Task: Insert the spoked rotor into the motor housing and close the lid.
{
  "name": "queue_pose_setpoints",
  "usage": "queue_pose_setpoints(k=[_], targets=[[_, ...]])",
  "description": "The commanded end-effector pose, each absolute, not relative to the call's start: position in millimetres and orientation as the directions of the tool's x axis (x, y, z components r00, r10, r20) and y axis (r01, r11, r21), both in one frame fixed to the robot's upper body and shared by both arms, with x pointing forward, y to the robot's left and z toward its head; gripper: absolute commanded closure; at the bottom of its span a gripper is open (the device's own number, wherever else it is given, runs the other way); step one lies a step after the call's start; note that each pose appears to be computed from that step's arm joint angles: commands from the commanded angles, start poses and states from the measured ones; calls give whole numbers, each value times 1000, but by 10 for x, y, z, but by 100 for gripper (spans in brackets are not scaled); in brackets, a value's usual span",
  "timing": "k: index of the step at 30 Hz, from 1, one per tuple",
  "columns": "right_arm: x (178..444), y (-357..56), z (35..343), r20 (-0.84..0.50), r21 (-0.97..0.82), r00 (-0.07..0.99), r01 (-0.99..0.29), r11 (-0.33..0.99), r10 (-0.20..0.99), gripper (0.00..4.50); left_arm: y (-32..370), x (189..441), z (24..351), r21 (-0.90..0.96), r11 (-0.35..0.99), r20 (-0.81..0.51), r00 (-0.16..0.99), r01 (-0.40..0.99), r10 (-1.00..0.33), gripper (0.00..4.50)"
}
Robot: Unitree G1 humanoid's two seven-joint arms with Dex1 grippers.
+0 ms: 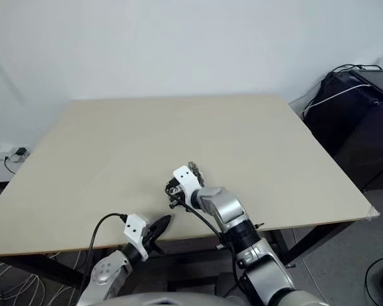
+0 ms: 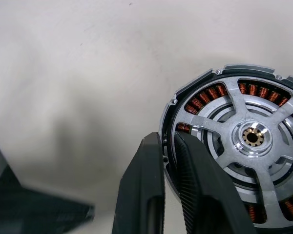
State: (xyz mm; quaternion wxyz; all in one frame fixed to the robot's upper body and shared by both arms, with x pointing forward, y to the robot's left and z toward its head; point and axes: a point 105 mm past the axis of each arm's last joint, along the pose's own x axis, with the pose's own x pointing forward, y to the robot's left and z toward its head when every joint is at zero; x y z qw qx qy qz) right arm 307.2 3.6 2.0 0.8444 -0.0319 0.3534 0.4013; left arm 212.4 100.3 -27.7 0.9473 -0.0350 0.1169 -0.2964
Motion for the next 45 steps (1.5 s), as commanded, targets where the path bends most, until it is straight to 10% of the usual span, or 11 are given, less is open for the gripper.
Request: queue_pose_setpoints(k=[1,6,15,26,33,45], targets=[[3255,-137,68,-621,176,518,-639,749,588,283,985,2175,-163,-119,819,-159,804,561,-574,450],[3219,-18,198,-573,182,520,-673,717,633,122,988,2171,-165,-121,817,-162,801,563,-576,450],[2933,266,1112,-170,348,396,-833,431,902,122,971,2167,-168,-123,809,-165,792,575,-588,450],[3506,-571,1622,98,-53,847,-520,852,523,443,951,2157,-178,-130,794,-175,775,593,-607,450],[3508,-957,968,-149,-417,884,-463,782,444,447,959,2178,-161,-123,791,-171,772,599,-612,450],[2960,-687,478,-376,-185,598,-797,575,708,447,978,2167,-160,-119,789,-174,770,603,-614,450]])
